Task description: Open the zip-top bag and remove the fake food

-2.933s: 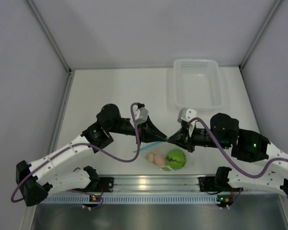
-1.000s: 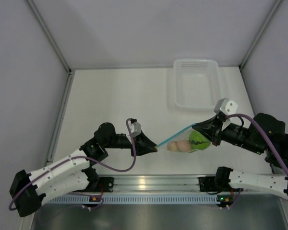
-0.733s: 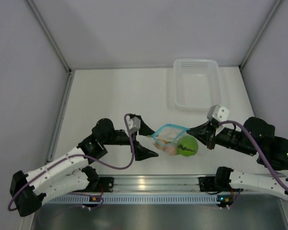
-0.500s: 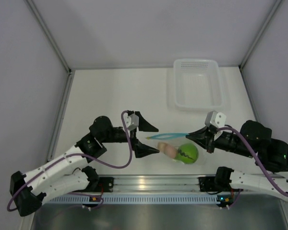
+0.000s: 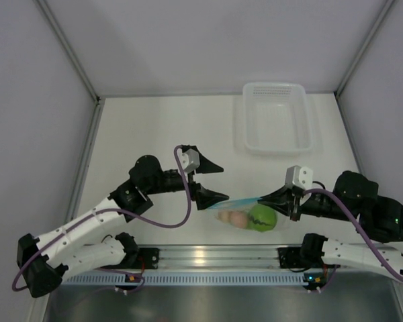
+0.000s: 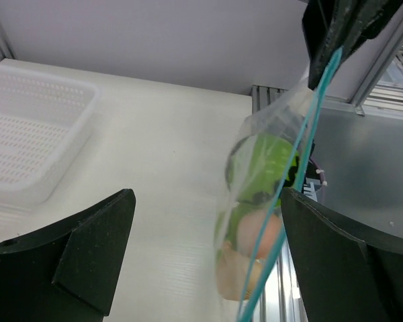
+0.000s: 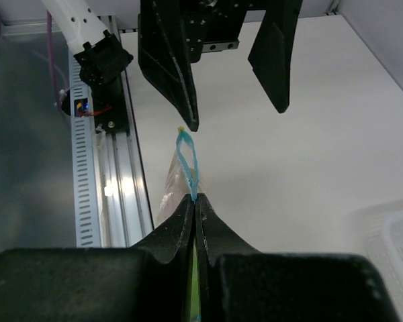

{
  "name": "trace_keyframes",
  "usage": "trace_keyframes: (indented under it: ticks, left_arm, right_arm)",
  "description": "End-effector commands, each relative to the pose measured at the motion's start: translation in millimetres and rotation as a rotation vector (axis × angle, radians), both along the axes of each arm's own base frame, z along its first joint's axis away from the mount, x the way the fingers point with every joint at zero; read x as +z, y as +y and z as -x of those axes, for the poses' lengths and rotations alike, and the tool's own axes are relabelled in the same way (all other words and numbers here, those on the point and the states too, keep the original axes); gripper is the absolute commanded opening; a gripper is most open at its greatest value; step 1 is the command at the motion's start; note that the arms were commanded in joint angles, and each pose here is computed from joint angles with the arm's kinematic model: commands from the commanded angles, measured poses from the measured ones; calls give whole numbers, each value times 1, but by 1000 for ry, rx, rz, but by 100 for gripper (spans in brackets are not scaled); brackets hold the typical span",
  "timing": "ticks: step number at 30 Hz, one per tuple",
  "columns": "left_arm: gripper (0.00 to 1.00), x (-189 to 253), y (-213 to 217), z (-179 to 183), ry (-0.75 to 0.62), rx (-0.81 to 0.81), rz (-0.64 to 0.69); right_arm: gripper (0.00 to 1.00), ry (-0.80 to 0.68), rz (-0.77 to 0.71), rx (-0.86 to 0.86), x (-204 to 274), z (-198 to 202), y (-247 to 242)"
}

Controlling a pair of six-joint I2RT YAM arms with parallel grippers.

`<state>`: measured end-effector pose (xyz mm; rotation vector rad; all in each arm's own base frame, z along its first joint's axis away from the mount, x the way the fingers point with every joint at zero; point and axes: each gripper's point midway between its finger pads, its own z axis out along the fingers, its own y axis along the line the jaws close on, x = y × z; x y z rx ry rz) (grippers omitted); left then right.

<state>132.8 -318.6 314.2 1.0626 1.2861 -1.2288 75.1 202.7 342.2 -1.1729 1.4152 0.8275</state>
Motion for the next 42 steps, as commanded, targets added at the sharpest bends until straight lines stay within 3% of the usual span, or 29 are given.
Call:
trace_keyframes:
  ticks: [1, 10, 29, 42]
  left_arm:
    - [94, 28, -3, -16, -59, 63, 44]
    - [83, 16, -13, 14, 3, -146, 3]
    - [66, -9, -23, 20, 47, -162, -25]
    - [71, 6, -13, 30, 3, -176, 13]
  right_arm:
    - [0, -53, -69, 63, 20, 6, 7]
    - [0, -64, -80, 37, 23, 2, 6]
    - [0, -73, -106, 79, 30, 8, 10]
    - [0, -76, -78, 69, 22, 5, 10]
